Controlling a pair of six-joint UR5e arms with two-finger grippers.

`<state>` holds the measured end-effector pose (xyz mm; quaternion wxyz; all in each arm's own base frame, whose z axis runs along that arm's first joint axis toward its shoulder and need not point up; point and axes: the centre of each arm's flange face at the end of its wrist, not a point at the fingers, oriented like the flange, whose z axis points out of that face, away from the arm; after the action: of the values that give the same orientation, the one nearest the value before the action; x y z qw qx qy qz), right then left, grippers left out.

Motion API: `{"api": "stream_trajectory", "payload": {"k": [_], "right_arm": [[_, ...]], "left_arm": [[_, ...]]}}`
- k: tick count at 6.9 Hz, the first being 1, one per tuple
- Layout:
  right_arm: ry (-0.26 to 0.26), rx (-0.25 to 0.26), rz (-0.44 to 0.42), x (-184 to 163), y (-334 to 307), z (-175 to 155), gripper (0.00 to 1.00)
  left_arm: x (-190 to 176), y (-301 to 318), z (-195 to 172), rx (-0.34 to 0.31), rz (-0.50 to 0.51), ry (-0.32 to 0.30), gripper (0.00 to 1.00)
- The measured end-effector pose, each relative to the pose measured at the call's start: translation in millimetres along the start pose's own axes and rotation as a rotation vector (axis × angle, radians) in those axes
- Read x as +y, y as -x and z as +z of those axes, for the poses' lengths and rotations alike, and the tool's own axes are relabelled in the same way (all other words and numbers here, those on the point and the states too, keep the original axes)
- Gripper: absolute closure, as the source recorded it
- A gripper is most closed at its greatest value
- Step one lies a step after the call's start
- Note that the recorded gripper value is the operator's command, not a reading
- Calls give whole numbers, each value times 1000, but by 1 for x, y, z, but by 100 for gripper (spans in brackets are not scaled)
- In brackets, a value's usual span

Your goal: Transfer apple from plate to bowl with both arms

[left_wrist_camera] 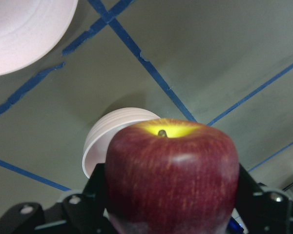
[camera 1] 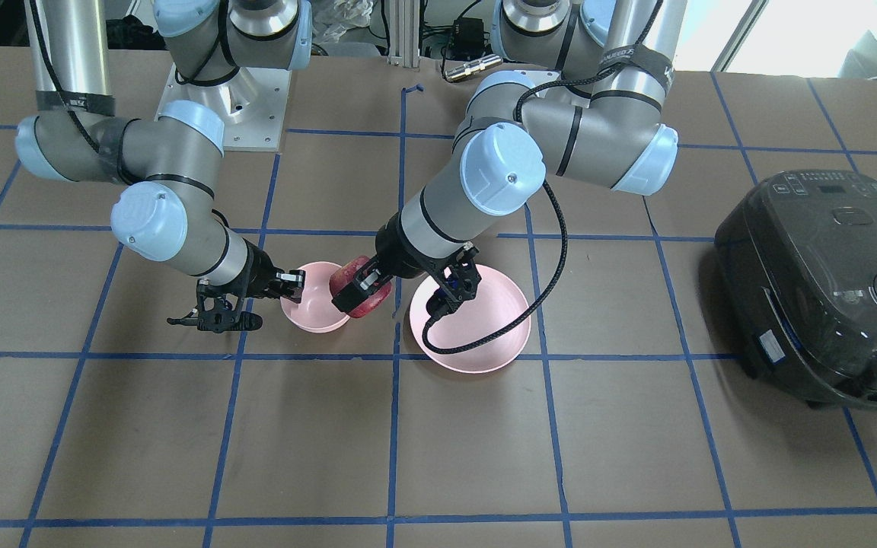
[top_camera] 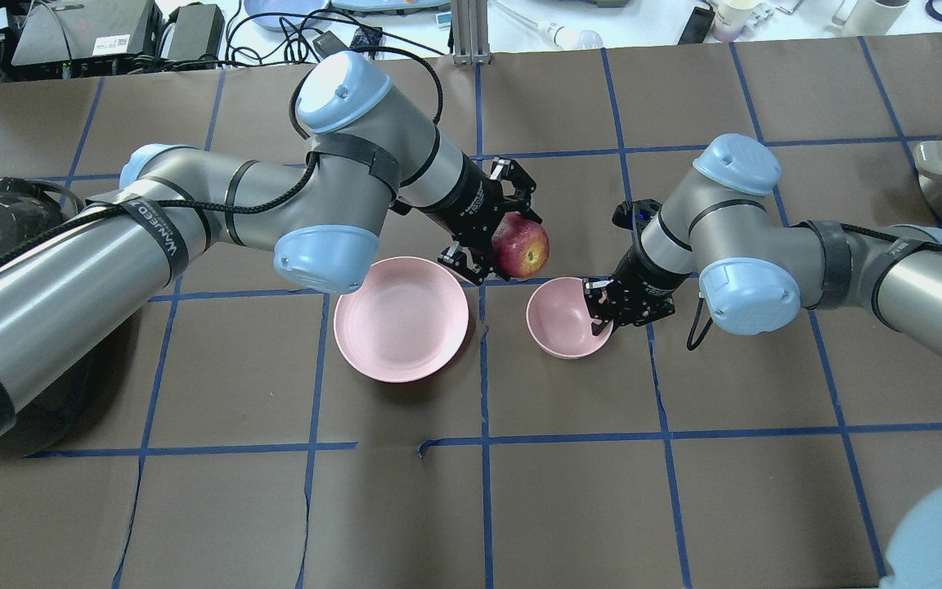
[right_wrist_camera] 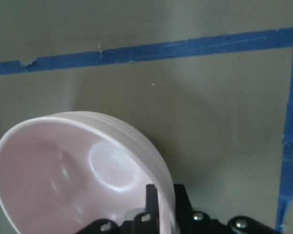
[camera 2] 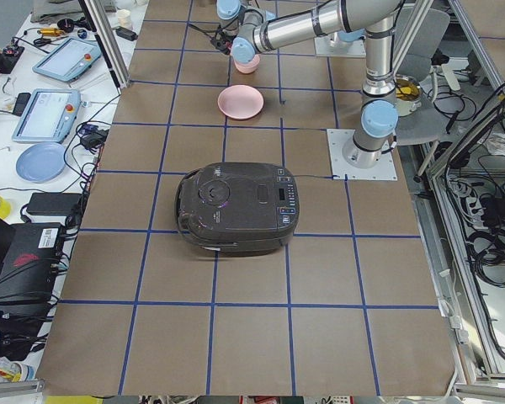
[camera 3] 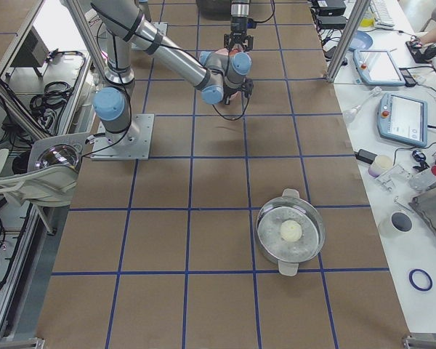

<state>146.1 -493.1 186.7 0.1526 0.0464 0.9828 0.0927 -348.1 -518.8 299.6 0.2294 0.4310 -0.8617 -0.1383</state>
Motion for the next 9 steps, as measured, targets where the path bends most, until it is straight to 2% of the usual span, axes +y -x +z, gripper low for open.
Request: {"api": "stream_trajectory", "payload": {"k": [1, 2, 3, 4, 5, 6, 7, 8, 9], "right_arm": [[-16, 7, 22, -4, 0, -12, 0], [-31, 23, 43, -12, -3, -39, 0], [-25, 51, 70, -23, -10, -79, 0], [-12, 90, 85, -34, -25, -120, 0], [-17, 148, 83, -41, -46, -153, 0], [-35, 183, 76, -41, -58, -177, 0], [-74, 194, 69, -34, -57, -200, 0], [-119, 199, 65, -23, -52, -220, 0], [-138, 202, 80, -16, -50, -229, 0]], "left_arm": [[15, 2, 13, -22, -7, 11, 100], [31, 4, 27, -45, -5, 21, 100], [42, 7, 41, -67, 1, 26, 100], [45, 9, 53, -86, 5, 29, 100], [44, 9, 67, -95, 9, 30, 100], [39, 9, 80, -99, 13, 29, 98], [35, 10, 94, -109, 13, 31, 52], [33, 12, 106, -120, 15, 34, 41], [33, 13, 113, -126, 18, 38, 30]]}}
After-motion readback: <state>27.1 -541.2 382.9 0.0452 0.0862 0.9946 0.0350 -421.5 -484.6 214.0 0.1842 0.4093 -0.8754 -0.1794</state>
